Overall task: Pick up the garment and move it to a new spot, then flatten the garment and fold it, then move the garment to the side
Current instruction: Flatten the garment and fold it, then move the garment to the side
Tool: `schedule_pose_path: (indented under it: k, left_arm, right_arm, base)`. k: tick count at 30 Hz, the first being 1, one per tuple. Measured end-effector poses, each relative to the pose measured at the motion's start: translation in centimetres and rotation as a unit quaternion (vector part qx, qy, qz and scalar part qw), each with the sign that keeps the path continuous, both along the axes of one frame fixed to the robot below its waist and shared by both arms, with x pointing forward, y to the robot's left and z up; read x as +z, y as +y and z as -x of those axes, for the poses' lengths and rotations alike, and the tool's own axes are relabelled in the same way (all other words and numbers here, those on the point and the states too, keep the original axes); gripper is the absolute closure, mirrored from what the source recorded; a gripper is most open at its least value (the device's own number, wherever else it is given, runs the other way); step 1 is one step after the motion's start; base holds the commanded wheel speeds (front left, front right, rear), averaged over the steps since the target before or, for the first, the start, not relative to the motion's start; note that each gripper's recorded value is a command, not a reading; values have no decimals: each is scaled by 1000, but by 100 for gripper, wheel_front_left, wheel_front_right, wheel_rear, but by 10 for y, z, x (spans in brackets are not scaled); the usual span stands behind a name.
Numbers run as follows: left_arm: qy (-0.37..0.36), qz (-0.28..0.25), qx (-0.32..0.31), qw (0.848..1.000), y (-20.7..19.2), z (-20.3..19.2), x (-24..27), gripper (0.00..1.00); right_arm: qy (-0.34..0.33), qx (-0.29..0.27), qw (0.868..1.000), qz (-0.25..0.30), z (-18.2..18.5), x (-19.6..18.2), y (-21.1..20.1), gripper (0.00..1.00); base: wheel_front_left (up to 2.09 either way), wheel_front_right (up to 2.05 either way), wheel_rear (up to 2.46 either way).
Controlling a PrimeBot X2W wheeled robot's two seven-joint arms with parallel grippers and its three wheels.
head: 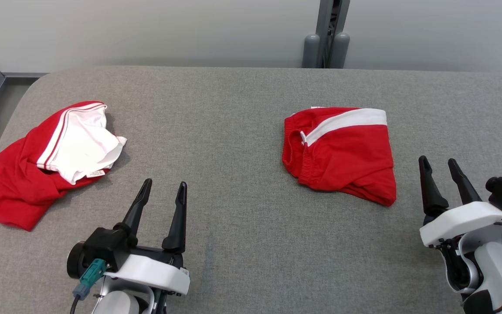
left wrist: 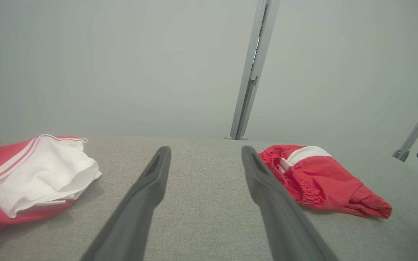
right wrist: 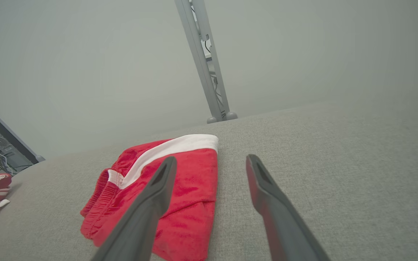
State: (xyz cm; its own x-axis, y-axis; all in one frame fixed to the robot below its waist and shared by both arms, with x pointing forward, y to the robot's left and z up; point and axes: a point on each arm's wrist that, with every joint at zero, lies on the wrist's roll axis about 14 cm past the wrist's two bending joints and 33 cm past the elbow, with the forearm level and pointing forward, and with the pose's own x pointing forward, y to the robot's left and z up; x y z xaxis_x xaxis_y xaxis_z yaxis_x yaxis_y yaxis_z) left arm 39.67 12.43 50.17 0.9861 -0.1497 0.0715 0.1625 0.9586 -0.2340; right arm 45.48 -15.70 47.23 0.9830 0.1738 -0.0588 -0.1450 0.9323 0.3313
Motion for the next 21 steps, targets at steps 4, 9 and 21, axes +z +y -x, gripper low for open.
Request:
schedule_pose_path:
  k: [4, 9, 21]
  left_arm:
    - [5, -3, -3, 1000, -1, 0, -4, 0]
    - [21, -11, -8, 1000, -2, 0, -16, 0]
    - [43, -28, 5, 999, 13, -2, -32, 0]
  right_arm:
    - [15, 1, 1000, -15, 0, -7, -3, 0]
    - [65, 25, 996, -60, -9, -16, 9, 0]
    - [215, 73, 964, -138, -36, -45, 15, 0]
  base:
    - [0, 0, 0]
    - [0, 0, 0]
    - [0, 0, 0]
